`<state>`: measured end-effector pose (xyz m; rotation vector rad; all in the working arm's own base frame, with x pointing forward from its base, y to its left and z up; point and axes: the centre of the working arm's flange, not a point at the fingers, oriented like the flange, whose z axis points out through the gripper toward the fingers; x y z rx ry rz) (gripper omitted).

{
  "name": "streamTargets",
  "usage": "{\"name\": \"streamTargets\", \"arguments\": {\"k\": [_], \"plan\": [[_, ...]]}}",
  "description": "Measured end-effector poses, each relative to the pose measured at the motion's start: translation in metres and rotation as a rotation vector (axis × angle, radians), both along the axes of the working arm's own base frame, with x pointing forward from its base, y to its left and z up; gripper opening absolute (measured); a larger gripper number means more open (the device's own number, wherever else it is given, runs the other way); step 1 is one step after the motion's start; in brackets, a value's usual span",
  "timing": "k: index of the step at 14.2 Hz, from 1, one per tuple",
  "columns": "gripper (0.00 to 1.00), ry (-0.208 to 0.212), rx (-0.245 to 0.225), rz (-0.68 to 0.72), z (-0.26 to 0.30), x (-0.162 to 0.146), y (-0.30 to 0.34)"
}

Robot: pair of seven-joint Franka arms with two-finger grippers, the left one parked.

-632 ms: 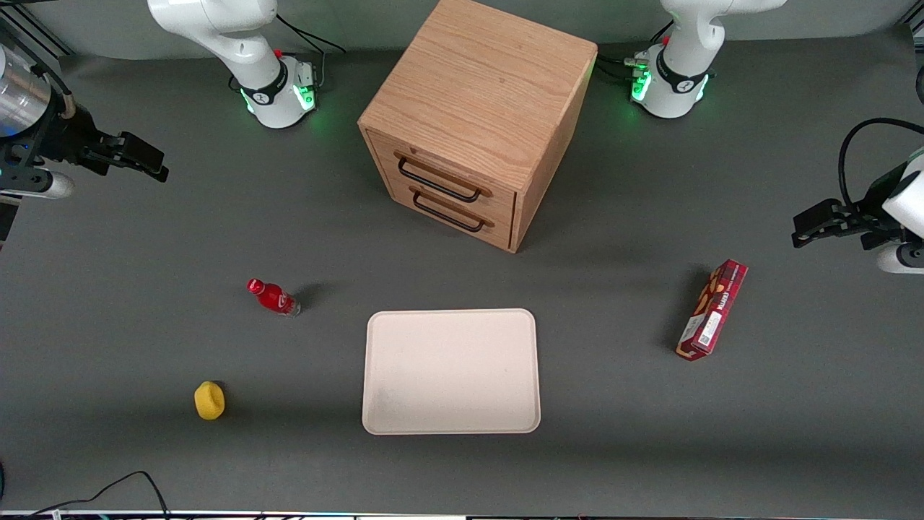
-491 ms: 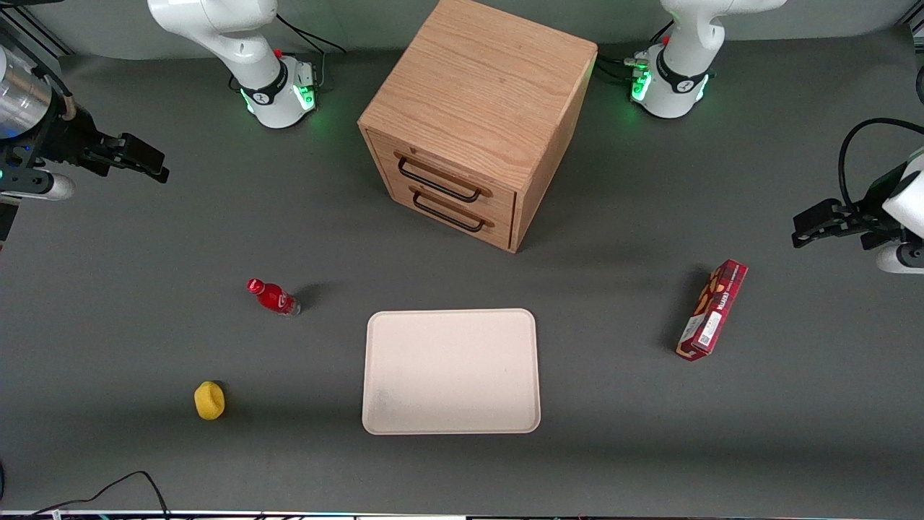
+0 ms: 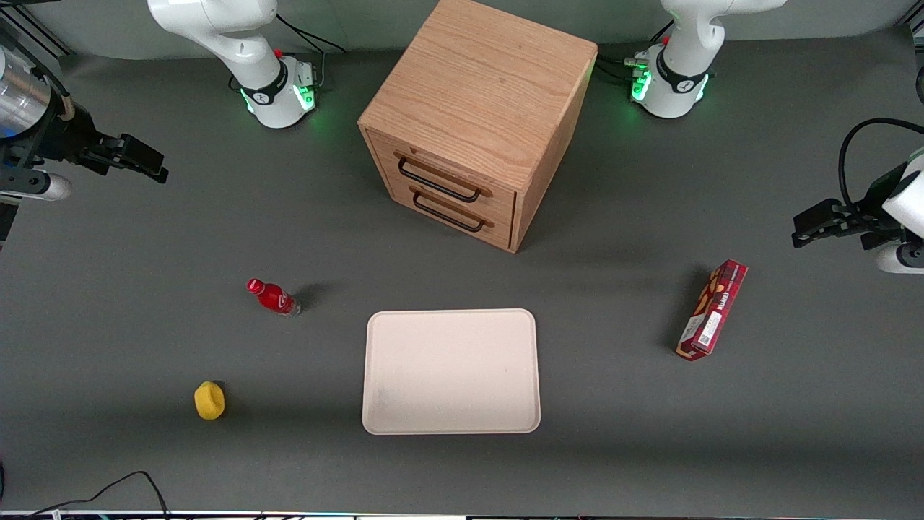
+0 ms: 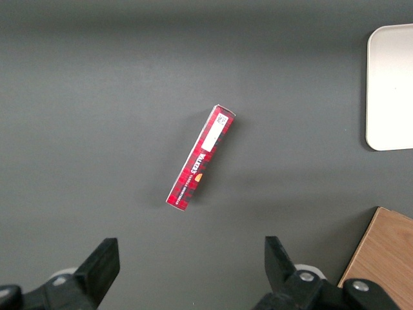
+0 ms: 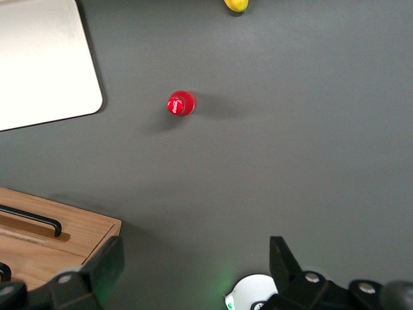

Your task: Open upper drawer

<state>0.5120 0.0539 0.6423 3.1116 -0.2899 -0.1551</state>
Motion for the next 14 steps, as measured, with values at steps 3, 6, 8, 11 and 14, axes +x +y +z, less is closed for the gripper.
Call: {"name": "streamTargets", "arguments": {"k": [3, 6, 8, 11, 14], "plan": [[1.0, 0.001, -0.001, 0.034, 0.0, -0.002, 0.017], [1.0, 0.006, 0.007, 0.2, -0.003, -0.005, 0.046], [1.0, 0.004, 0.028, 0.389, -0.002, -0.004, 0.049], [1.0, 0.012, 0.101, 0.609, -0.006, -0.007, 0.093], [1.0, 0.045, 0.225, 0.717, -0.019, -0.018, 0.158]]}}
